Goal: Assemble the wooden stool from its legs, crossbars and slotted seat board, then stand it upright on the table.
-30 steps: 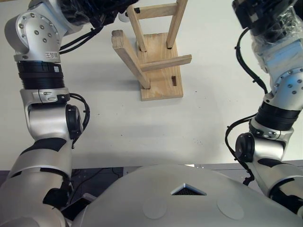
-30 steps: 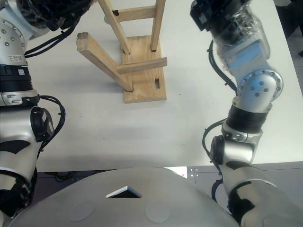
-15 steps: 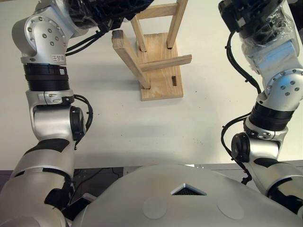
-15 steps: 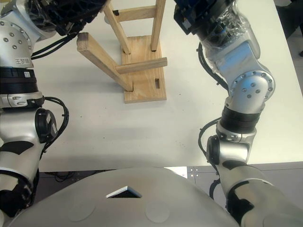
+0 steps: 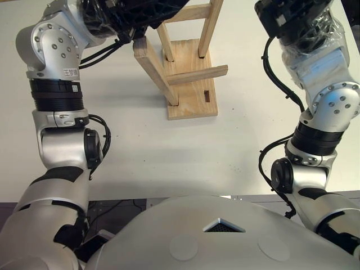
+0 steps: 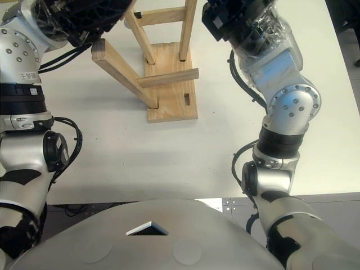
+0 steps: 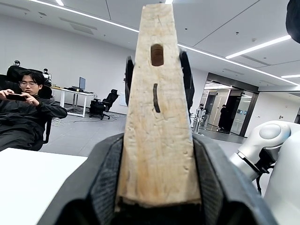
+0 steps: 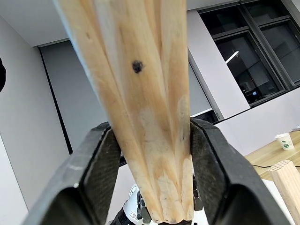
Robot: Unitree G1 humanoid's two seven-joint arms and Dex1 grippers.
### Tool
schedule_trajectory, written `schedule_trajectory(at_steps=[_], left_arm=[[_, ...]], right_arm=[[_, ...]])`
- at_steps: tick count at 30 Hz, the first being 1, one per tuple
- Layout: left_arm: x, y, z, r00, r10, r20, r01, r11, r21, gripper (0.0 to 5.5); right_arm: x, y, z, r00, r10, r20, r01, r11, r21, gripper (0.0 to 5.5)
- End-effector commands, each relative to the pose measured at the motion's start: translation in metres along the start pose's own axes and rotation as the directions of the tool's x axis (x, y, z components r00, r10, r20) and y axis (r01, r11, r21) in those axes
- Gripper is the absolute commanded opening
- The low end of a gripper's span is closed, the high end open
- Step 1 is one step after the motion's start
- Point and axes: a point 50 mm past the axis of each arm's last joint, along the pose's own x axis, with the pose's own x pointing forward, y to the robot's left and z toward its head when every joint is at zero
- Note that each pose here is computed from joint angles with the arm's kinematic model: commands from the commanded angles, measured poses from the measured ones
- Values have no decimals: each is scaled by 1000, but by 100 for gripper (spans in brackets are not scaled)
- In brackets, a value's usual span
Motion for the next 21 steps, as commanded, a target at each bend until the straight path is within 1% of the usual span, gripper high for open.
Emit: schedule_trajectory(at_steps=[1, 2, 4, 6, 9, 10, 13, 14, 17, 19, 21], left_arm=[[-2, 12, 4, 993, 119, -1, -119, 991, 54, 249], [-4, 14, 5, 990, 141, 4, -141, 988, 60, 273], [-15, 17, 6, 982, 189, 0, -189, 979, 77, 304], [-27, 16, 8, 974, 225, -8, -224, 970, 92, 322], [-42, 14, 9, 960, 280, -4, -278, 956, 98, 374], [-47, 13, 8, 955, 297, -4, -295, 951, 97, 395], [-65, 11, 1, 928, 372, -22, -368, 925, 99, 431], [-77, 9, -6, 910, 411, -63, -403, 909, 103, 449], [-108, -1, -35, 853, 473, -220, -458, 881, 116, 453], [-120, -8, -56, 821, 470, -325, -458, 881, 119, 453], [-125, -14, -76, 799, 444, -406, -432, 893, 126, 453]], right_arm=[[3, 1, 2, 1000, 21, -22, -21, 999, -37, 213], [1, -1, 3, 1000, 10, -30, -11, 999, -53, 213], [-4, -7, 4, 999, -22, -43, 18, 996, -87, 213], [-12, -13, 6, 997, -57, -50, 51, 992, -119, 212], [-24, -19, 11, 993, -111, -43, 103, 981, -162, 207], [-29, -22, 12, 990, -135, -39, 126, 976, -176, 206], [-46, -38, 14, 974, -221, -40, 207, 953, -222, 206], [-55, -46, 13, 963, -263, -52, 243, 938, -246, 206], [-78, -64, 7, 932, -354, -81, 318, 903, -289, 206], [-93, -72, 2, 911, -401, -95, 359, 886, -295, 206], [-103, -77, -6, 898, -421, -127, 370, 880, -298, 206]])
